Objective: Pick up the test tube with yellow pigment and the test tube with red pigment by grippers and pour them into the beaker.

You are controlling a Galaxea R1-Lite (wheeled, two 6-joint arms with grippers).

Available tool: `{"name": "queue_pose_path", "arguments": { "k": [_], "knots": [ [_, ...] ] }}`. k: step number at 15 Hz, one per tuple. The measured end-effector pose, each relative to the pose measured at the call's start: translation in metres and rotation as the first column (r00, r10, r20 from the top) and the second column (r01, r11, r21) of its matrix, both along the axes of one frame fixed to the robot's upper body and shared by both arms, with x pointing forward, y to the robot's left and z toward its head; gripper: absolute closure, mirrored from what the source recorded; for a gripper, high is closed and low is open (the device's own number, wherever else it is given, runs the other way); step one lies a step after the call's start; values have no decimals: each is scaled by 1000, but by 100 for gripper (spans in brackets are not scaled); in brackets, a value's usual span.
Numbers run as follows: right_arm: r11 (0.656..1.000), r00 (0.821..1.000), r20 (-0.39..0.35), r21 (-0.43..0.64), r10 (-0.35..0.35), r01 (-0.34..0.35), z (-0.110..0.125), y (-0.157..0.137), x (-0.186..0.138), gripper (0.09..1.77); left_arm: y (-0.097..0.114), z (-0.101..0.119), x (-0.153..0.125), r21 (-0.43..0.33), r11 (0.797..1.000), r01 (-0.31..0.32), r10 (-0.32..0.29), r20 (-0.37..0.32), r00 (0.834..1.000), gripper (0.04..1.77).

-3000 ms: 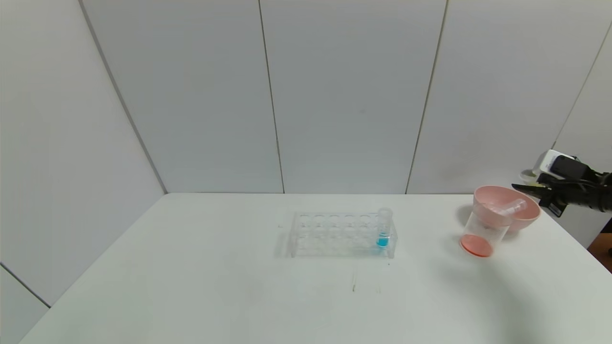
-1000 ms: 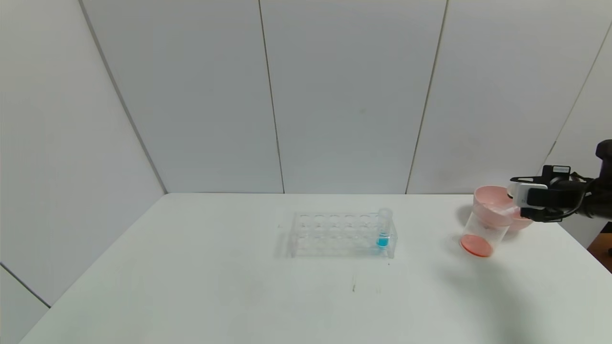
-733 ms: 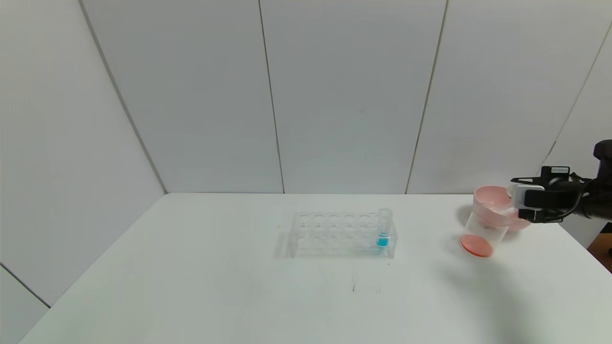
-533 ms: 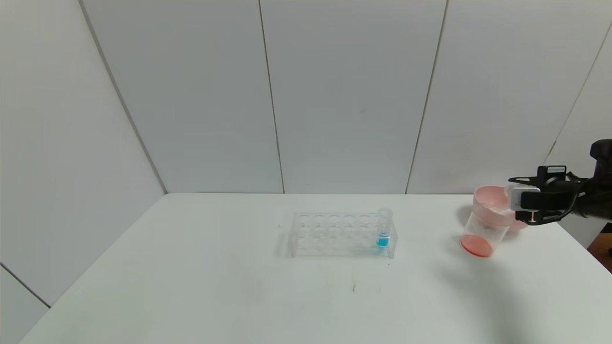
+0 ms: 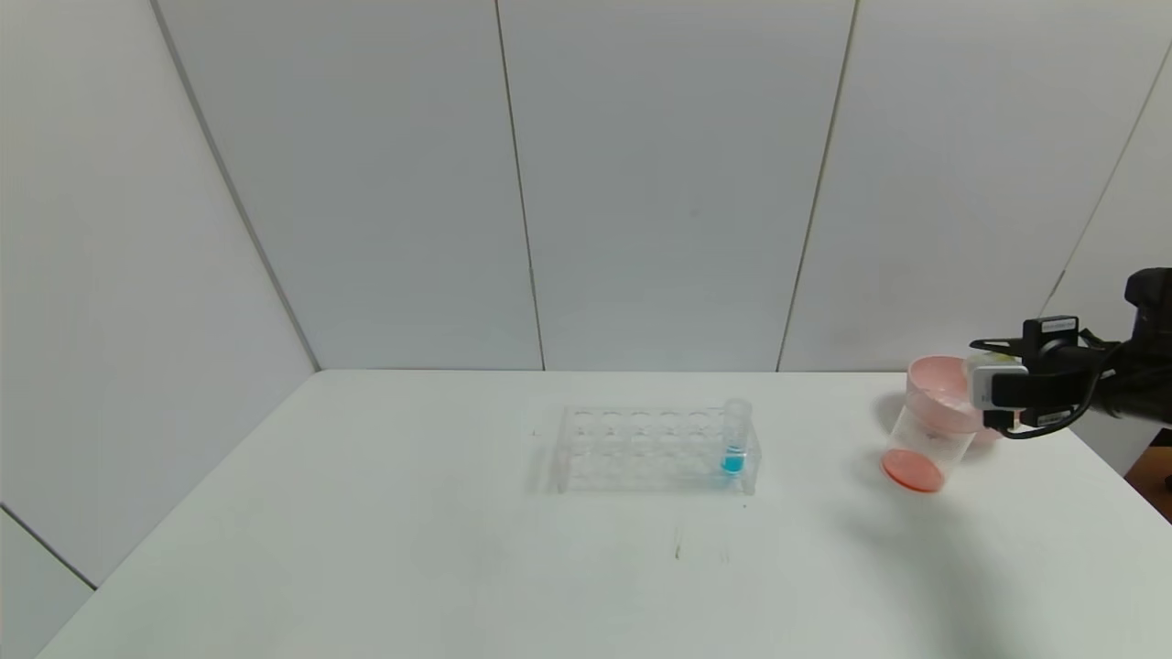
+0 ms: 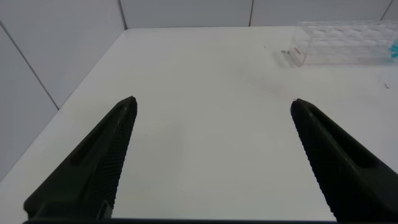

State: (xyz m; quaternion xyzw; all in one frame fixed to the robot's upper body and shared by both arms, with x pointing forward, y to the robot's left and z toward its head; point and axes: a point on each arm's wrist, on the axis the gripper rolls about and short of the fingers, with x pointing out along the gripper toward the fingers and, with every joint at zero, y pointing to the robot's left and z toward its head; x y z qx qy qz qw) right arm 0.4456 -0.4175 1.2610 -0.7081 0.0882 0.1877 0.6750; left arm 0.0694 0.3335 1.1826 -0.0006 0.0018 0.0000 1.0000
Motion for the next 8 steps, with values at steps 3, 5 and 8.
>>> {"name": "queue_pose_path", "arguments": {
  "k": [3,5,8],
  "knots": [
    [1000,1000,-1,-30,7,-7,-2,0,0,130,0,0,0,0,1000,0,0,0,1000,5],
    [999,1000,-3,-33,9,-9,-2,0,0,130,0,0,0,0,1000,0,0,0,1000,5],
    [999,1000,-2,-46,17,-17,-3,1,1,130,0,0,0,0,1000,0,0,0,1000,5]
  ]
}}
